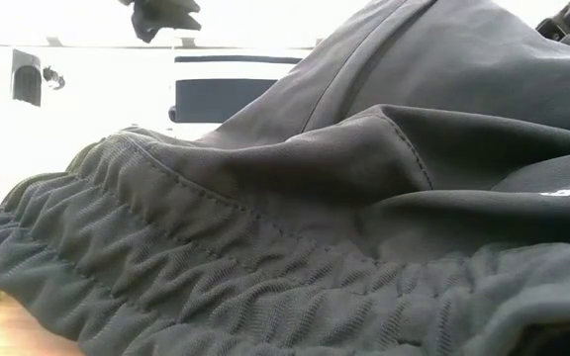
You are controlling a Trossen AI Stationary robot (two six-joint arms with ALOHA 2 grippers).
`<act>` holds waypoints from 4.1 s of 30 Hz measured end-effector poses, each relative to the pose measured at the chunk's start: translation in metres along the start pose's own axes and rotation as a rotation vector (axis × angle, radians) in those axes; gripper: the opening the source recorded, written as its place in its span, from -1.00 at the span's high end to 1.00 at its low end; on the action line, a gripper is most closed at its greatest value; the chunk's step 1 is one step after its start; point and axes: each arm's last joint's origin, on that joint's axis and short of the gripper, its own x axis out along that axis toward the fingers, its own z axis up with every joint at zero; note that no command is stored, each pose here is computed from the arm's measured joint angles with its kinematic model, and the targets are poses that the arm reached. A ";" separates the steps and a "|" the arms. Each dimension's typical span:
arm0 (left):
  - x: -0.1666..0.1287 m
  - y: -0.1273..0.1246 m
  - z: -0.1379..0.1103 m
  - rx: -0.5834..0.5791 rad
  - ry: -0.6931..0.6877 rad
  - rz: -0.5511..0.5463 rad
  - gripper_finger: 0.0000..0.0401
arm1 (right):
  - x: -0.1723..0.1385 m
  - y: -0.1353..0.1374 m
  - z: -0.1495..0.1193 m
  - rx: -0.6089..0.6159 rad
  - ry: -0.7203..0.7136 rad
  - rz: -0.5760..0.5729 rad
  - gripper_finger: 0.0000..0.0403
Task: Sort clothes
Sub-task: Put the blue shirt into the blue laundry bin
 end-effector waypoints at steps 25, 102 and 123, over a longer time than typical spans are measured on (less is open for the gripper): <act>0.020 0.001 -0.081 -0.054 0.015 -0.029 0.19 | -0.009 0.005 0.058 0.132 0.076 -0.078 0.00; 0.020 -0.001 -0.074 0.018 -0.057 -0.026 0.19 | -0.012 0.012 0.308 0.148 0.259 -0.756 0.92; 0.022 0.009 -0.067 -0.050 -0.116 0.047 0.19 | 0.163 -0.031 0.401 -0.121 -0.144 -0.453 0.92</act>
